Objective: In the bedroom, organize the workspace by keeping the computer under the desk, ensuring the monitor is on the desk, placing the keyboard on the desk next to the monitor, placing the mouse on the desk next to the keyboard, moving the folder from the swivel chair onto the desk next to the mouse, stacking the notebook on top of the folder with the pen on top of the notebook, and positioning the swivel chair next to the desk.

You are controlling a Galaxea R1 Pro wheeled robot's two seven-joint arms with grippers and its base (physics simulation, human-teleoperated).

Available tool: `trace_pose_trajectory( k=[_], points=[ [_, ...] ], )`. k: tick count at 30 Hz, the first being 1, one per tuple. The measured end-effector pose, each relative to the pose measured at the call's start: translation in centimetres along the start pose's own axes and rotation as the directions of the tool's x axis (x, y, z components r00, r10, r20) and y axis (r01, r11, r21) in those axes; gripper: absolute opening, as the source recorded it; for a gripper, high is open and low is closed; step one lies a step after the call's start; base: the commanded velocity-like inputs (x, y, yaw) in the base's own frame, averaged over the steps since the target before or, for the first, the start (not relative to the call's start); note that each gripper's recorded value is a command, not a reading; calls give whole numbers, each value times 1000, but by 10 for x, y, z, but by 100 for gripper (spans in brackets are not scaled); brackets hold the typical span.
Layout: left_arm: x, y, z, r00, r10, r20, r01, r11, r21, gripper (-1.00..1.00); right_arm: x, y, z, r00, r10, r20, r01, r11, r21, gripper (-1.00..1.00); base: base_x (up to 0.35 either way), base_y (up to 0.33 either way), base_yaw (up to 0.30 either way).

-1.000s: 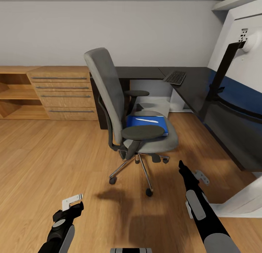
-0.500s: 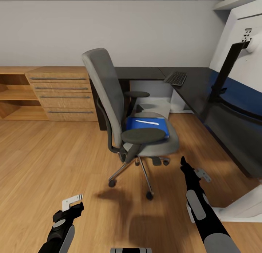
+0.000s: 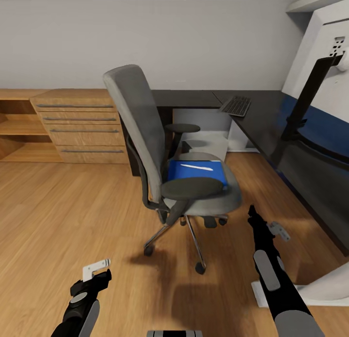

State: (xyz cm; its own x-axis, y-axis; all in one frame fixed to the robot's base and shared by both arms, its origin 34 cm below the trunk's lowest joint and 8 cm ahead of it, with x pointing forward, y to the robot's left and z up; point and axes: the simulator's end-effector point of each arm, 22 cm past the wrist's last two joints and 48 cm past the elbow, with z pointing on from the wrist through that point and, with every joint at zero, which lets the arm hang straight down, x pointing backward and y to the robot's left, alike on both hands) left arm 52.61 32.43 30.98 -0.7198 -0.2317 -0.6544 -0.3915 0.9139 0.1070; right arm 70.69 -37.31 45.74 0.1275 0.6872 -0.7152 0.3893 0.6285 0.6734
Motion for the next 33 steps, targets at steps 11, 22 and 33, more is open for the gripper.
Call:
trace_pose_trajectory(
  k=[11, 22, 33],
  points=[
    [-1, 0, 0, 1000, 0, 4, 0, 1000, 0, 100, -11, 3, 1, 1000, 8, 20, -8, 1000, -5, 100, 155, 0, 0],
    [-12, -1, -6, 1000, -9, 27, 9, 1000, 5, 100, -26, 16, 0, 999, 20, 39, -19, 999, -28, 100, 27, 0, 0],
    [-31, -2, -18, 998, -25, 66, 24, 1000, 17, 100, -47, 36, -6, 997, 44, 65, -40, 997, -59, 100, 1, 0, 0]
  ],
)
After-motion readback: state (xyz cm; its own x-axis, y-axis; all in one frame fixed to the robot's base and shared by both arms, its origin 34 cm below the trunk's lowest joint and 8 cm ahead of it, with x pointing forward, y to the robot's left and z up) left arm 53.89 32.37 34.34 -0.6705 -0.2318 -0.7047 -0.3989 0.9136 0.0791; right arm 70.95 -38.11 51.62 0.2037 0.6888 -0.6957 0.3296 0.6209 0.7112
